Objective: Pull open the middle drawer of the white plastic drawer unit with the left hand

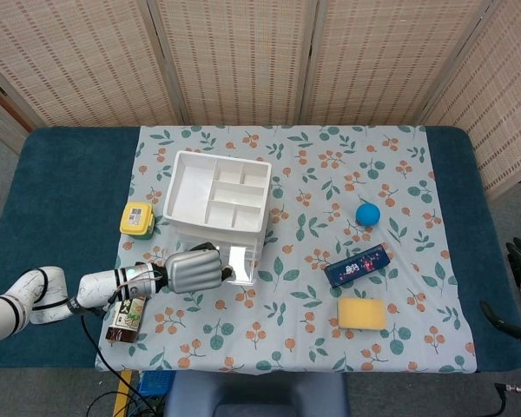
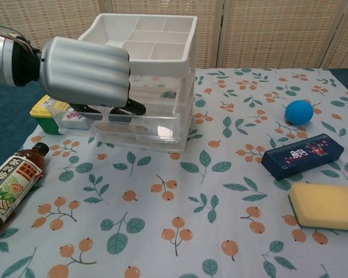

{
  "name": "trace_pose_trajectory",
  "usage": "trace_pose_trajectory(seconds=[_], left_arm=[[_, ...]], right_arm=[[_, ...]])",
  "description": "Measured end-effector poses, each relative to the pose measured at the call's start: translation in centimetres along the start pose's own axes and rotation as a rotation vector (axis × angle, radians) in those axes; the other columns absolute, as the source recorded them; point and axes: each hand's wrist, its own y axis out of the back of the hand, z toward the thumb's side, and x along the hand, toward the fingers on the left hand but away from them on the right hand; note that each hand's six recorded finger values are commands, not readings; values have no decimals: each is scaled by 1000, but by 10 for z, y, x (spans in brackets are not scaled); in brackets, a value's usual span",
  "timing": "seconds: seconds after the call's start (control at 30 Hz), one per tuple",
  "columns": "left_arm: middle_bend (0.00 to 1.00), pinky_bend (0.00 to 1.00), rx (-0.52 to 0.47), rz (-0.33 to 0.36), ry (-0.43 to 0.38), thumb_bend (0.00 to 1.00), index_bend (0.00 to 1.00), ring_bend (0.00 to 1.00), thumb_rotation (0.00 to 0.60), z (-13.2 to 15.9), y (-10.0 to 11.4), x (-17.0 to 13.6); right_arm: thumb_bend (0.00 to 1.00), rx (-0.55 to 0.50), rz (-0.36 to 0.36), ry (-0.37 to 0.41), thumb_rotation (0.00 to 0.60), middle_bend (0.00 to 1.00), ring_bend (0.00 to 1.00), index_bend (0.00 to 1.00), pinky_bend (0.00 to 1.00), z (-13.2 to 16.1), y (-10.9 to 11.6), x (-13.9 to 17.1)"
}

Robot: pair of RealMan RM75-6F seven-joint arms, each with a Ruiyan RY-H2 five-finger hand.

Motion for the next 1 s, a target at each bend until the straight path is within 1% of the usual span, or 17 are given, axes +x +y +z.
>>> trace_pose_trajectory(seconds=[0.2,0.7,1.0], left_arm=[[818,1000,1,1,-11,175,408,940,600,2,1,3],[818,1000,-2,15,-24,176,487,940,600,4,2,8],[818,1000,-27,20,-8,175,516,940,600,1,1,10]], right_arm=[[284,0,-3,-5,600,5,0,0,0,-1,1,1],[284,2,-6,-14,600,5,0,0,0,-4,1,2],[284,-2,-13,-15,600,5,0,0,0,-5,2,3]])
